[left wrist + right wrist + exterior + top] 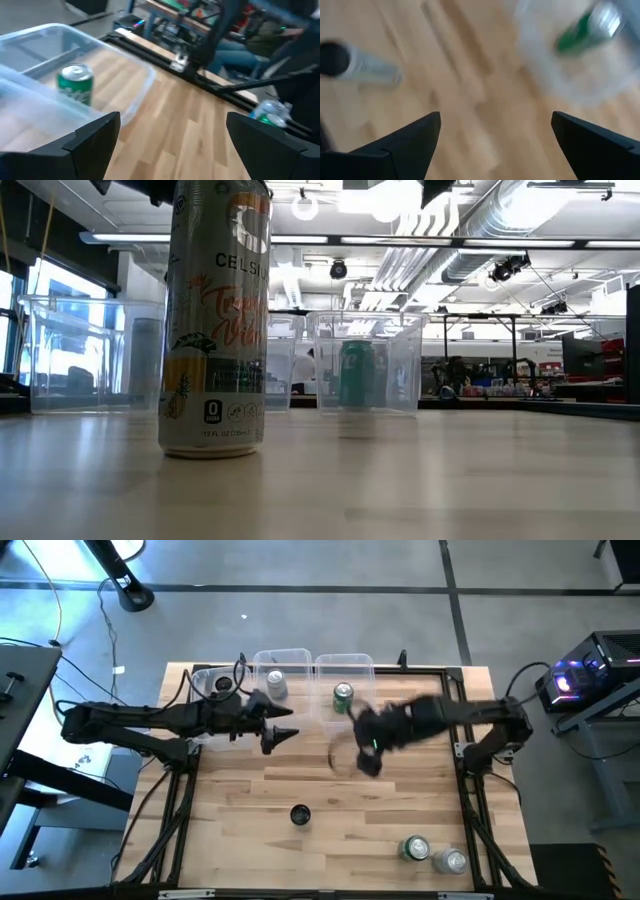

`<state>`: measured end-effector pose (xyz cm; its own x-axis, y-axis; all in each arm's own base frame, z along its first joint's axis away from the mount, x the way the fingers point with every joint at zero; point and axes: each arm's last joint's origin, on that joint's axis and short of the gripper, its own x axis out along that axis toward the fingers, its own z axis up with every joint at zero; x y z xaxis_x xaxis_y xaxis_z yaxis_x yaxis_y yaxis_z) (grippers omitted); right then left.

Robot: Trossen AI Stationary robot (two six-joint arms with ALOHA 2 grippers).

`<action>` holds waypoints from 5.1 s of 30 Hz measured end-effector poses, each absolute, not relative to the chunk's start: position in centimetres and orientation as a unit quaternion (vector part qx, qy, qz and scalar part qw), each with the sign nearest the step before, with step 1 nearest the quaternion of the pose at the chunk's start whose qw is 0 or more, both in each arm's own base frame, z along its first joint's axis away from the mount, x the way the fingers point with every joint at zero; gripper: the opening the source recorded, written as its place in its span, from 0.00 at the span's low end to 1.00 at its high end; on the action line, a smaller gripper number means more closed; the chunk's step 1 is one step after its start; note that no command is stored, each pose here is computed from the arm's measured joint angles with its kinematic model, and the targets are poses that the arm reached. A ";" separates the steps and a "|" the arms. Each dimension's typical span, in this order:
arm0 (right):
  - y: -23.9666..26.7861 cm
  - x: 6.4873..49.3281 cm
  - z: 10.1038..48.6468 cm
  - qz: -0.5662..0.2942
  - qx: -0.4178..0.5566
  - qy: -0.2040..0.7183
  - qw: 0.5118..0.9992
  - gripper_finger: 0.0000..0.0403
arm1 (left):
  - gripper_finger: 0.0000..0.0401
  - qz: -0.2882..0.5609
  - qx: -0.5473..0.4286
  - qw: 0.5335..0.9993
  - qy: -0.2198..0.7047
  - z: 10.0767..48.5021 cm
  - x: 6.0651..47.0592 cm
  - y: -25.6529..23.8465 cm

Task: Sort soda cans
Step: Put the green soda can into the right transparent bin, then put the blue white soda can into the middle transparent bin

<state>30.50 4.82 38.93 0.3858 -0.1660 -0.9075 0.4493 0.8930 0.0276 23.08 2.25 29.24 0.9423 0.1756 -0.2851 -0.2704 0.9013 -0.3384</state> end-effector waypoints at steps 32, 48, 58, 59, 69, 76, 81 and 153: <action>23.8 19.3 22.7 -0.270 0.336 0.633 0.643 0.93 | 0.89 0.066 -0.262 0.955 0.118 28.9 24.2 2.0; 23.7 18.8 20.5 -0.259 0.340 0.653 0.625 0.83 | 0.89 0.083 -0.273 0.952 0.113 28.9 24.2 2.2; 21.4 19.6 25.6 -0.220 0.222 0.640 0.702 0.69 | 0.89 0.090 -0.273 0.951 0.111 28.9 24.1 3.1; 20.7 19.7 26.5 -0.220 0.209 0.643 0.704 0.69 | 0.89 0.087 -0.273 0.952 0.112 28.9 24.1 3.2; 8.8 23.7 39.9 -0.265 0.152 0.393 0.867 0.69 | 0.89 0.019 -0.268 0.961 0.063 32.1 22.2 5.0; -0.8 27.9 41.3 -0.296 0.108 0.395 0.863 0.69 | 0.89 0.017 -0.170 0.985 -0.034 37.1 18.6 5.4; -6.6 30.7 38.1 -0.282 0.119 0.471 0.827 0.69 | 0.89 0.023 -0.160 0.985 -0.053 38.1 16.5 5.0; -8.1 35.2 40.0 -0.142 0.170 0.552 0.804 0.91 | 0.89 0.118 -0.206 0.970 0.058 35.8 15.4 5.0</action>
<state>35.18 -8.07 39.98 0.3504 -0.0406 -0.9357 0.4168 0.9015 0.1169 15.37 5.04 35.76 0.9654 0.2049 -0.1610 -0.2527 0.8874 -0.3855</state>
